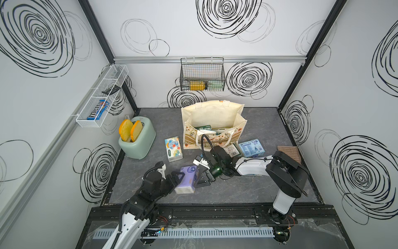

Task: Put tissues into the canvas bag
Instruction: Pick up the pack of facial tissues from the center of the board.

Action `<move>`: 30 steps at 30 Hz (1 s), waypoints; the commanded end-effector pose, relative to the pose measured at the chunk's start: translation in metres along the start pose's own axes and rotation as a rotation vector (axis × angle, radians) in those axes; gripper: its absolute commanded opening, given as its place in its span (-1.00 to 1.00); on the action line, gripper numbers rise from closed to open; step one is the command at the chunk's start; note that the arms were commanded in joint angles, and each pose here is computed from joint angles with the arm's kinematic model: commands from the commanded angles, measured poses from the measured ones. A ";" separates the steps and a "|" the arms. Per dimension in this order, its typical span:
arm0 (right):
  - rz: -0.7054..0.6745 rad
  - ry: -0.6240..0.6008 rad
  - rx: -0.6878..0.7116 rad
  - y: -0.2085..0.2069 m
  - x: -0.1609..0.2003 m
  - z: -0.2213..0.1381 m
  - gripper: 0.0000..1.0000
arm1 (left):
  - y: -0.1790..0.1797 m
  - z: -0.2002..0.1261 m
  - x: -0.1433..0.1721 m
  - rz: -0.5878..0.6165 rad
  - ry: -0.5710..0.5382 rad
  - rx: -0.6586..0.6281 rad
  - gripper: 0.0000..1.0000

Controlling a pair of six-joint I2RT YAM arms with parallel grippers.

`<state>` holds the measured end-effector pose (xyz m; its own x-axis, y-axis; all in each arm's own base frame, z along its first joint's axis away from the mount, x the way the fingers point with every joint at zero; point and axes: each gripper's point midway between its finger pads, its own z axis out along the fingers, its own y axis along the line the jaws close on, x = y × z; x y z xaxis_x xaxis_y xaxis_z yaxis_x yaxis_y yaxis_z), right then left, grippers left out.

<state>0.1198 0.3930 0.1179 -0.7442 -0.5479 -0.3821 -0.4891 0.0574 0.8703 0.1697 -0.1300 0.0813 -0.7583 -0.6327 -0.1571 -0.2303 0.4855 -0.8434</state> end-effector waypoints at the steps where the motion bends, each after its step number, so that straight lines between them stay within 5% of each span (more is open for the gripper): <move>1: -0.035 -0.044 0.008 0.010 -0.010 -0.004 0.76 | 0.055 0.024 0.030 -0.067 0.118 -0.066 0.50; 10: 0.021 -0.092 0.105 -0.002 -0.015 -0.006 0.76 | 0.033 0.036 0.047 -0.073 0.171 0.050 0.50; 18: 0.047 -0.133 0.156 0.001 -0.021 -0.014 0.77 | 0.030 0.044 0.075 -0.006 0.228 0.016 0.52; 30: 0.053 -0.131 0.197 -0.003 -0.010 -0.019 0.15 | 0.039 0.044 0.076 -0.016 0.224 -0.002 0.50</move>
<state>0.1542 0.3726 0.0885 -0.8683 -0.3952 -0.2998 -0.4548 0.3933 0.7991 0.1429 -0.2017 0.0617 -0.8769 -0.4783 -0.0482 -0.1882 0.4339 -0.8811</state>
